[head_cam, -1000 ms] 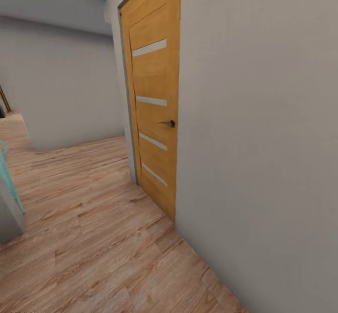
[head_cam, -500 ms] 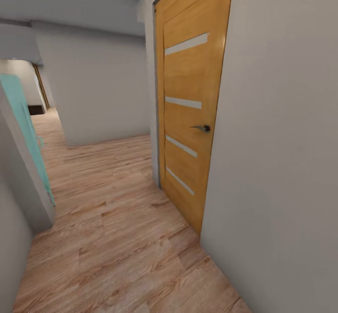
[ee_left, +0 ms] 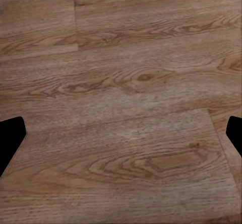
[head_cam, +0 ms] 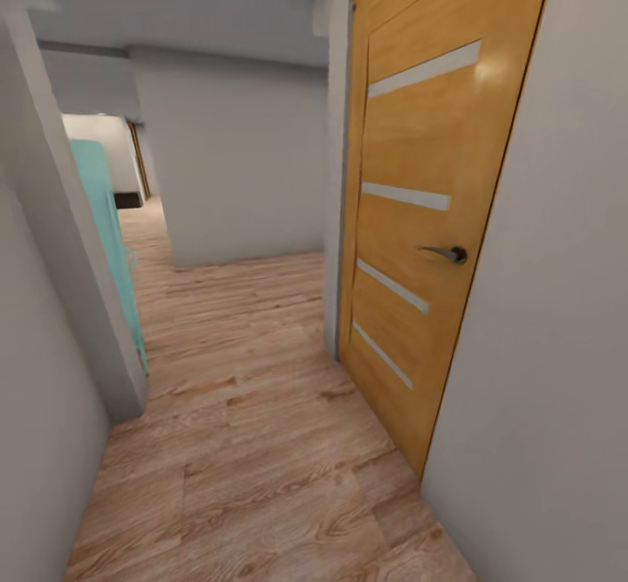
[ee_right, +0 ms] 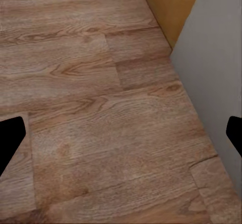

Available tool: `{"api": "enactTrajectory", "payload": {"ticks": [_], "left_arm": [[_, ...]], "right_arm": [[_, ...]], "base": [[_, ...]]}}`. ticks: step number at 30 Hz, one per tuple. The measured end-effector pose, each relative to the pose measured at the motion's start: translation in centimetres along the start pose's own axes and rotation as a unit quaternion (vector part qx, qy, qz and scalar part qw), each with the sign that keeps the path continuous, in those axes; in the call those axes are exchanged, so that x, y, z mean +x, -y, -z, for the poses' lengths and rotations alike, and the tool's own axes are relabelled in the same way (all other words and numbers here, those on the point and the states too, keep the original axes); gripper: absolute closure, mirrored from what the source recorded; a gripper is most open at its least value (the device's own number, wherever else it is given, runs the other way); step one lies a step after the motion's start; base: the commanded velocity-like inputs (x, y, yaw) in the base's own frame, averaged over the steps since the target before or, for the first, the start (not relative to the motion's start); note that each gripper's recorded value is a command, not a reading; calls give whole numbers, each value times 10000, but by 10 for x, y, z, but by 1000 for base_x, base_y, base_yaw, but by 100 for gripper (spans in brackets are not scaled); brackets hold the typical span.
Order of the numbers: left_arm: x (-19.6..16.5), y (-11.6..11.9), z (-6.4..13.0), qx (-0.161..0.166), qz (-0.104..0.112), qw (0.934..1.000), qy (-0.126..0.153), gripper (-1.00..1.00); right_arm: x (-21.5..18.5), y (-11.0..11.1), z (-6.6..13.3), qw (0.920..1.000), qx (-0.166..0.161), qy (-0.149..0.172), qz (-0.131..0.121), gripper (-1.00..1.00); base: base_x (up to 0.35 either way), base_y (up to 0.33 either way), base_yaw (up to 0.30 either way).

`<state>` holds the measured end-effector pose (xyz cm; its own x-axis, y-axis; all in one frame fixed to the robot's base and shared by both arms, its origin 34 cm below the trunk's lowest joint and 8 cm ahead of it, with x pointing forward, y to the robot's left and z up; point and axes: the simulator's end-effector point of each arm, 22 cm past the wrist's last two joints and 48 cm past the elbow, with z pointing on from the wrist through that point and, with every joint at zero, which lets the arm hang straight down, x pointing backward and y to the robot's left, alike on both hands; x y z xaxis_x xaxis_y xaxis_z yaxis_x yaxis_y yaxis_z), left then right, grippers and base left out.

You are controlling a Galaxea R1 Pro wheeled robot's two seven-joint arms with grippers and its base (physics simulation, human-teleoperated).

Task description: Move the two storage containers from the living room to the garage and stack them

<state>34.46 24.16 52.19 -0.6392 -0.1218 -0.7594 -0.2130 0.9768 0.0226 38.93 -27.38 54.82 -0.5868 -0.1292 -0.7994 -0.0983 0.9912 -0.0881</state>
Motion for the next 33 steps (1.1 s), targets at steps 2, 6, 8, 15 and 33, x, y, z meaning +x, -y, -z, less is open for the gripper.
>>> {"api": "enactTrajectory", "payload": {"ticks": [2,6,8,15,33], "left_arm": [[0,0,0,1,-1,10000,4,-100],[-1,0,0,2,-1,10000,7,-100],[0,0,0,2,-2,10000,5,-100],[-1,-2,-1,-6,-11,10000,4,-100],[-1,-2,-1,-9,-12,10000,1,-100]], "right_arm": [[0,0,0,10000,-1,1,3,-100],[0,0,0,10000,-5,-1,4,-100],[0,0,0,10000,-8,0,5,-100],[0,-1,0,10000,-16,0,-3,-100],[0,3,0,10000,34,-1,-22,-100]], "base": [[323,5,209],[325,2,80],[326,0,15],[326,0,2],[327,0,0]]}}
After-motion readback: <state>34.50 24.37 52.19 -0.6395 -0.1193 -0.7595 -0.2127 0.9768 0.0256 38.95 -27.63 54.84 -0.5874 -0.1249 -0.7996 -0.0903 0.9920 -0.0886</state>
